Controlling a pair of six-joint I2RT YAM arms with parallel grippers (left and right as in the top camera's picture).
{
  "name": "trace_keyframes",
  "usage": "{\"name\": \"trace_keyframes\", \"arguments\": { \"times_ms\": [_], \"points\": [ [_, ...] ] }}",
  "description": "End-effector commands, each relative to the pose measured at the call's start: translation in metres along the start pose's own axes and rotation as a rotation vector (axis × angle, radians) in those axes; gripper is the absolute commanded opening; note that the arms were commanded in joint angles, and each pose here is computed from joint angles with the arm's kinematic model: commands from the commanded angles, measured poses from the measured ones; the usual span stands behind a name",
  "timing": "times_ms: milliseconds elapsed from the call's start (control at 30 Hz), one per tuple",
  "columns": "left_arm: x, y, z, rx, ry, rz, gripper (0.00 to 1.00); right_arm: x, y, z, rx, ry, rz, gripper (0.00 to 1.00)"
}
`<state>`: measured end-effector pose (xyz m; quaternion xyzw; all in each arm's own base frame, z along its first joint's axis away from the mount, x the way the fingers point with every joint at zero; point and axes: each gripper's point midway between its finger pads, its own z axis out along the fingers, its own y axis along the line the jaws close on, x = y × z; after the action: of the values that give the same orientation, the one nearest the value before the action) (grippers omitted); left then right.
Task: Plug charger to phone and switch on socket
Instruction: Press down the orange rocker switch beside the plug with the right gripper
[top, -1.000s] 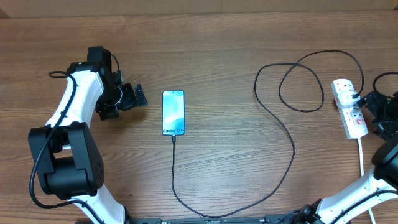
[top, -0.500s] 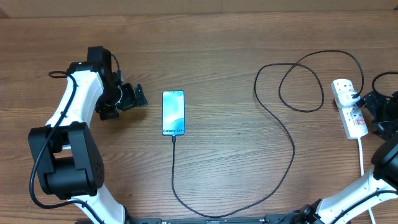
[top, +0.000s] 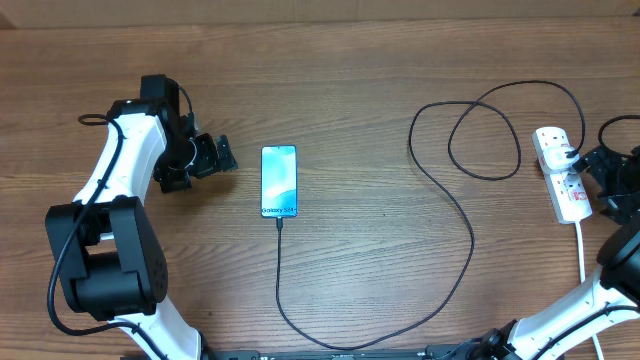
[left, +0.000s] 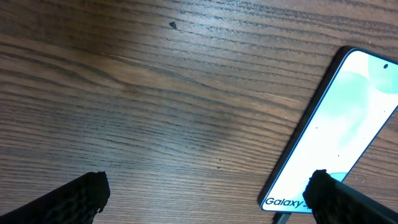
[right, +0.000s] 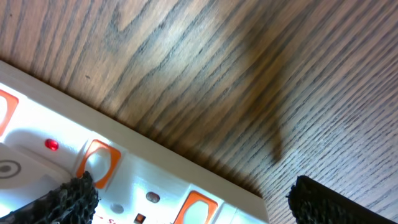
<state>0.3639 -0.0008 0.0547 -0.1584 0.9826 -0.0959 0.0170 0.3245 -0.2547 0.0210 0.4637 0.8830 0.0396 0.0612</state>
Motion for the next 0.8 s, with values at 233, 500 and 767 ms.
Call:
{"name": "trace_keyframes", "arguments": {
  "times_ms": [233,500,767],
  "points": [
    [-0.004,0.001,-0.008,-0.003,-0.029,-0.013,1.0,-0.009,0.012,-0.041,-0.006,-0.117,0.011,1.0],
    [-0.004,0.001,-0.008,-0.003,-0.029,-0.013,1.0,-0.008,0.016,-0.075,-0.026,-0.18,0.005,1.0],
    [-0.004,0.001,-0.007,-0.003,-0.028,-0.013,1.0,0.012,0.027,-0.074,-0.094,-0.093,0.002,1.0]
  ]
}}
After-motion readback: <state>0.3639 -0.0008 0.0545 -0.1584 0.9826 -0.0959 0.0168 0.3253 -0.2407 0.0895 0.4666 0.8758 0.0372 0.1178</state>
